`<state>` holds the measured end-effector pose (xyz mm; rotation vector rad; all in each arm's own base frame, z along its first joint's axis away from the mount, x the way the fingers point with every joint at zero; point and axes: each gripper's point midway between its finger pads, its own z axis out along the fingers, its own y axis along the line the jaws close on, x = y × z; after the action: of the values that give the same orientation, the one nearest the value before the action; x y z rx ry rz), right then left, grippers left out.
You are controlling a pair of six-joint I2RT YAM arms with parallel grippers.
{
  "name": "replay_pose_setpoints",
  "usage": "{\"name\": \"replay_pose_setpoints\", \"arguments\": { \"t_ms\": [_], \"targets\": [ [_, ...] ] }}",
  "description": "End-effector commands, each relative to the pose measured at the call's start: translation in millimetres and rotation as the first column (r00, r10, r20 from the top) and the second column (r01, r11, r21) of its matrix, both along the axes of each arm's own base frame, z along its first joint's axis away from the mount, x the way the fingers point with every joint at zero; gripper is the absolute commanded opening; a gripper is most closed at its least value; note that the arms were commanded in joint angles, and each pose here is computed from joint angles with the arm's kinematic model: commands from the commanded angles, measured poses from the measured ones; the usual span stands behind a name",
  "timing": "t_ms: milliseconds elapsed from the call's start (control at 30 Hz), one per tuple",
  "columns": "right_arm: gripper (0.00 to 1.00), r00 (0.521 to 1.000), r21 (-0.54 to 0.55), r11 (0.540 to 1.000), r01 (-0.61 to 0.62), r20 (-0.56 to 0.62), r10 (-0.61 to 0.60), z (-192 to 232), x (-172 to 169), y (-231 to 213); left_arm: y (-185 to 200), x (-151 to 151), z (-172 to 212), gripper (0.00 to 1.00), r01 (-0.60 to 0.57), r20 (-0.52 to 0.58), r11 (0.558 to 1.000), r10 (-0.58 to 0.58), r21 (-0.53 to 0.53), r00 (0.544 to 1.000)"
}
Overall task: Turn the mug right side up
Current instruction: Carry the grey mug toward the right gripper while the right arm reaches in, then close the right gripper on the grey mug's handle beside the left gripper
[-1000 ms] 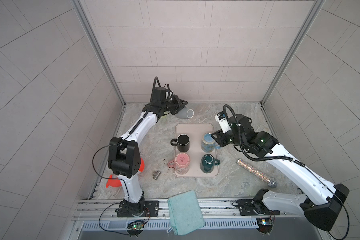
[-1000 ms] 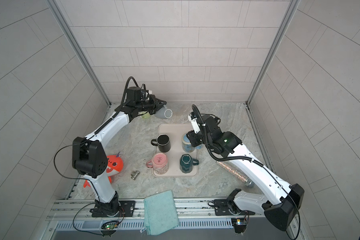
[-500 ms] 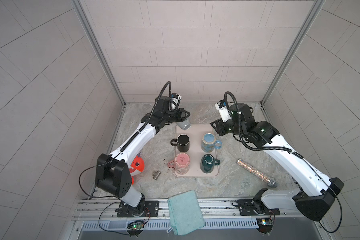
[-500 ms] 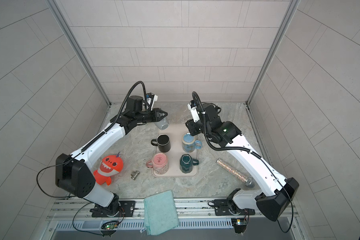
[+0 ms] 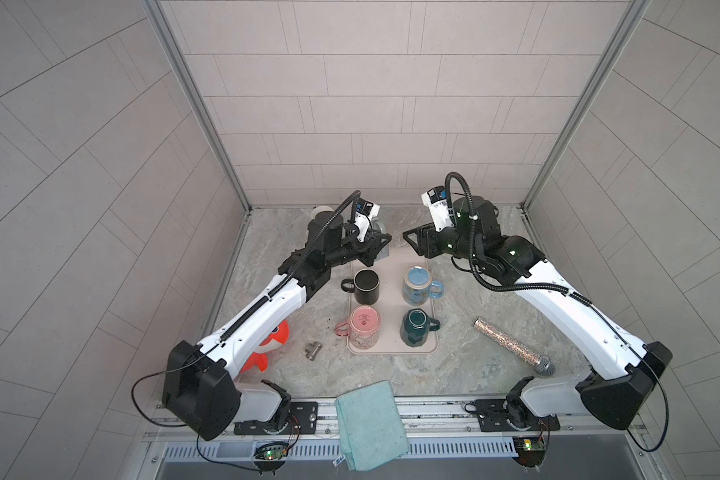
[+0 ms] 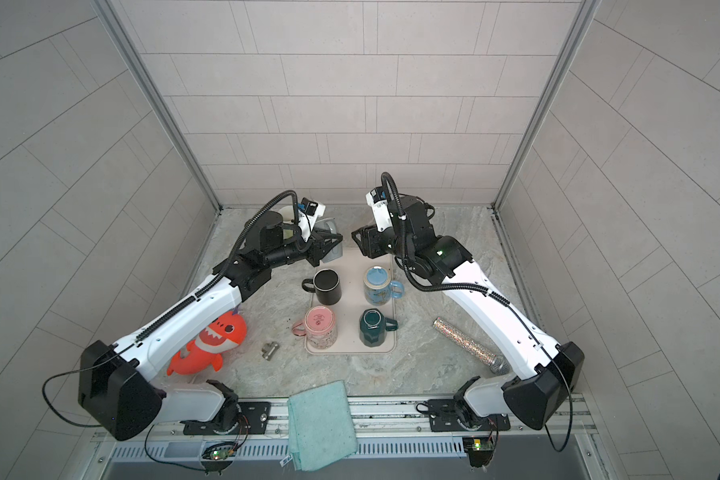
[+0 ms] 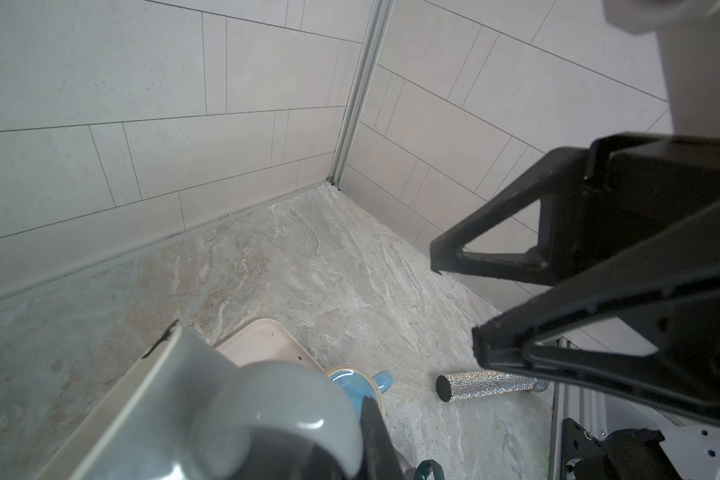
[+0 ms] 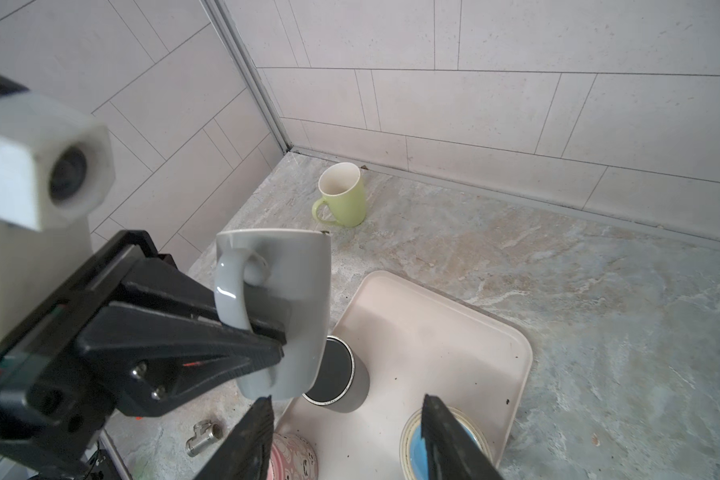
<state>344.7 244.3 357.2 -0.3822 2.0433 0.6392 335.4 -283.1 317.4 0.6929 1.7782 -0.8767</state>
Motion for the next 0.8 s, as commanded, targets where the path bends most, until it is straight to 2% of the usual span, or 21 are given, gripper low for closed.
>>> {"name": "replay_pose_setpoints", "arguments": {
  "t_ms": [0,433,767],
  "targets": [
    [0.62,0.998,0.092,0.995,-0.034,0.047,0.03,23,1,13,-3,-10,45,0.0,0.034,0.218,0.998,-0.023,-0.046,0.976],
    [0.69,0.995,0.091,0.991,-0.097,0.026,0.095,12,-1,40,-19,-17,51,0.0,0.06,0.253,0.998,-0.049,-0.035,0.966],
    [0.66,0.996,0.074,0.994,-0.085,0.002,0.085,-1,6,48,-28,-29,55,0.0,0.095,0.278,0.995,-0.083,-0.03,0.957]
  ]
}}
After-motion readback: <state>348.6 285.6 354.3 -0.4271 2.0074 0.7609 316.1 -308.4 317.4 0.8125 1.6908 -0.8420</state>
